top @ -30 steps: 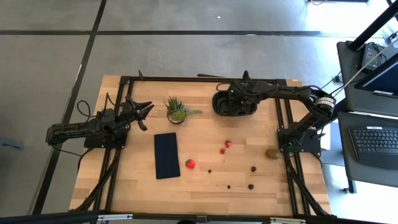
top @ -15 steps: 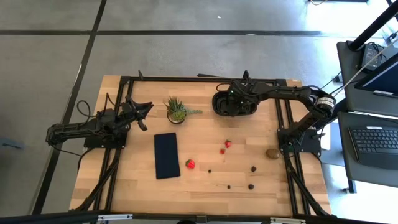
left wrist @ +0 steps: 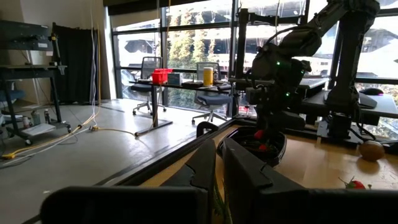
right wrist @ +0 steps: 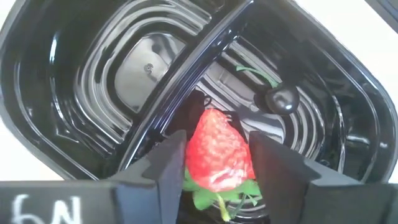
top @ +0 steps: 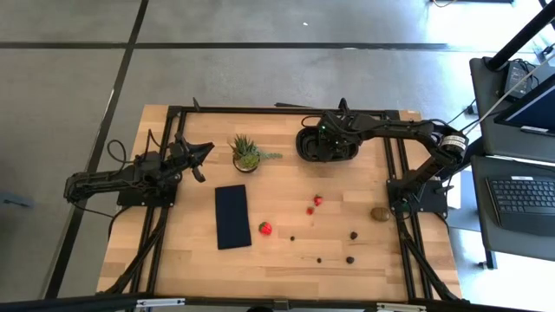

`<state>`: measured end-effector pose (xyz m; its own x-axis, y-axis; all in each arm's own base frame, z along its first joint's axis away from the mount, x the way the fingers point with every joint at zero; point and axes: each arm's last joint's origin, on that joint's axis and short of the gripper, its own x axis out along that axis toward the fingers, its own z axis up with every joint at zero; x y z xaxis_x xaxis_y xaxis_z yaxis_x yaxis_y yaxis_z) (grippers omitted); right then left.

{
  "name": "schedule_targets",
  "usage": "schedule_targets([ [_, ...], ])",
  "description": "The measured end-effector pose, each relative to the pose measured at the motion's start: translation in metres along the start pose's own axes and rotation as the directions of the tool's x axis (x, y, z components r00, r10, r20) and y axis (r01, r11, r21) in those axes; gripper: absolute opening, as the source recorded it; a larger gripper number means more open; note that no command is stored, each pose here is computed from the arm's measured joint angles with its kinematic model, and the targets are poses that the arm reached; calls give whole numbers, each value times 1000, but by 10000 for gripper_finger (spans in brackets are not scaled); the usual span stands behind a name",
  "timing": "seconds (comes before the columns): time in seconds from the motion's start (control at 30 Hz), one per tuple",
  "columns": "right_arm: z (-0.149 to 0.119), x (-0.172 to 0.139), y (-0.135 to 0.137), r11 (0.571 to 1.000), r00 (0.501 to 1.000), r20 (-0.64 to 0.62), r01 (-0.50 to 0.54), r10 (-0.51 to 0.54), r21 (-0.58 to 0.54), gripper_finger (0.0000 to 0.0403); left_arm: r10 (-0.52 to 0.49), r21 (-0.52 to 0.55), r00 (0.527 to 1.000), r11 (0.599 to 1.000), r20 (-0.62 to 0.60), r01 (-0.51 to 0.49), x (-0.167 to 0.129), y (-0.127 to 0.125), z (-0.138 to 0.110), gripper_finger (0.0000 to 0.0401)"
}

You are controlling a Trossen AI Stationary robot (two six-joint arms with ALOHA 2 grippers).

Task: Pick and placing Produce into tupperware
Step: Put the strawberry into the black container, then put the kiwi into the black container

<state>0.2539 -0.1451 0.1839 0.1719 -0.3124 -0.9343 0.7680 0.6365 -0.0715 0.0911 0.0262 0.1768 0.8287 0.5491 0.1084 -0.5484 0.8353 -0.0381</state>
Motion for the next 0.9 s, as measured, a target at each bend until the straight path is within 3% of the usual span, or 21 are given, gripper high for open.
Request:
schedule_targets([
  [0.37, 0, 0, 0, 1000, 1000, -1, 0, 0, 0, 264, 0, 0, 1000, 1000, 0, 0, 0, 0, 0, 22],
  [0.5, -1, 0, 1, 1000, 1000, -15, -19, 19, -11, 270, 0, 0, 1000, 1000, 0, 0, 0, 0, 0, 32],
  [0.7, -4, -4, 13, 985, 985, -67, -161, 158, -54, 272, 0, 0, 1000, 1000, 0, 0, 0, 0, 0, 47],
  [0.9, 0, -20, 34, 956, 981, -42, -194, 189, -218, 272, 0, 0, 1000, 1000, 0, 0, 0, 0, 0, 60],
])
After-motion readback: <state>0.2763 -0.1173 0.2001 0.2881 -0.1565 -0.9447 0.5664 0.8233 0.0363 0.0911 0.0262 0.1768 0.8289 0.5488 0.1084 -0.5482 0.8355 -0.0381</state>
